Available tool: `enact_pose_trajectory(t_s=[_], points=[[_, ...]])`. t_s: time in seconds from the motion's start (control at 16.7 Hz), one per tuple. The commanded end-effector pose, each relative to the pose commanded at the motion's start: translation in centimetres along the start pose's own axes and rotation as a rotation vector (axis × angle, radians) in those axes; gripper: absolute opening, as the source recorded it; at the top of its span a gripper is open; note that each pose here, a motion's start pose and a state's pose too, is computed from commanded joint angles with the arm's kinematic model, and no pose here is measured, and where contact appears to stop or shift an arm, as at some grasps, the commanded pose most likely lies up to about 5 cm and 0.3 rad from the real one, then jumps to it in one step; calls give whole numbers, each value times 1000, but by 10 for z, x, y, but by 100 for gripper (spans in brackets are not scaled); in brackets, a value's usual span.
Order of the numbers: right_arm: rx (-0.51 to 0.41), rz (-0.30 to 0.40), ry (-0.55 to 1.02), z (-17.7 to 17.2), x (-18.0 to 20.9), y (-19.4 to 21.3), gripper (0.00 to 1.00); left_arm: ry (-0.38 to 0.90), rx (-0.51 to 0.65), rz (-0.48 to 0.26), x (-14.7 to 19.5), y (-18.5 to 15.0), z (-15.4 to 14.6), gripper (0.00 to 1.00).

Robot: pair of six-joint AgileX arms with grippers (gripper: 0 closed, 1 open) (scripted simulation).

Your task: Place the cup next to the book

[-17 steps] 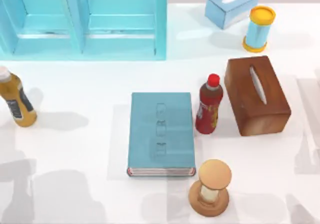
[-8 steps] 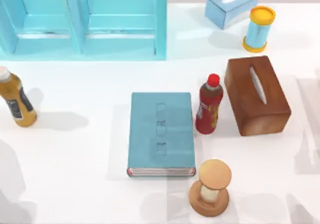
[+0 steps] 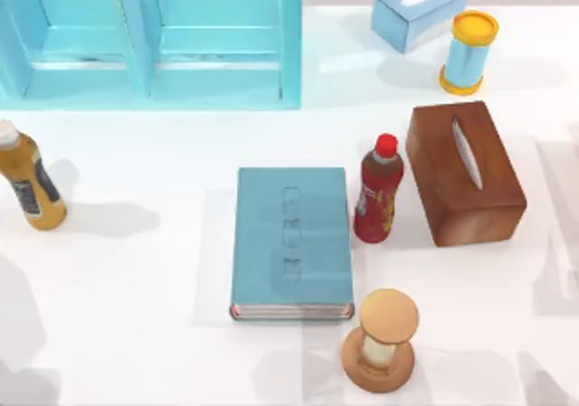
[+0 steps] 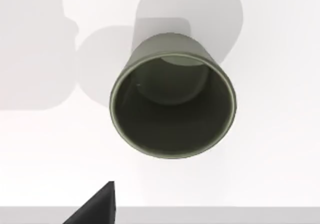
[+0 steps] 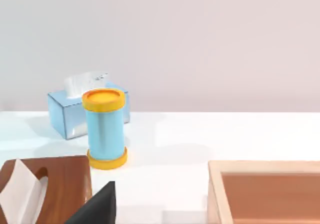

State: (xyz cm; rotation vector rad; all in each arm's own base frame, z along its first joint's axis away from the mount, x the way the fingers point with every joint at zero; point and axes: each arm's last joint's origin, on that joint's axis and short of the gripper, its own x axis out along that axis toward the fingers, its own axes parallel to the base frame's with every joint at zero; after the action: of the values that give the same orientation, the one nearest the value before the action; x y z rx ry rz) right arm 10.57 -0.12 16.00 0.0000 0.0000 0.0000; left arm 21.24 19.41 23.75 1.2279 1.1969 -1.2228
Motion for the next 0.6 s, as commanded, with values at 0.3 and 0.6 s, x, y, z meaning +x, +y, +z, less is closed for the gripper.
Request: enact_pose_trajectory(t_s=[0.3, 0.6], points=[[0, 0, 0, 0, 0, 0, 100, -1, -3, 0, 42, 3, -4, 100], [0, 0, 0, 0, 0, 0, 100, 1, -3, 1, 94, 0, -2, 100]])
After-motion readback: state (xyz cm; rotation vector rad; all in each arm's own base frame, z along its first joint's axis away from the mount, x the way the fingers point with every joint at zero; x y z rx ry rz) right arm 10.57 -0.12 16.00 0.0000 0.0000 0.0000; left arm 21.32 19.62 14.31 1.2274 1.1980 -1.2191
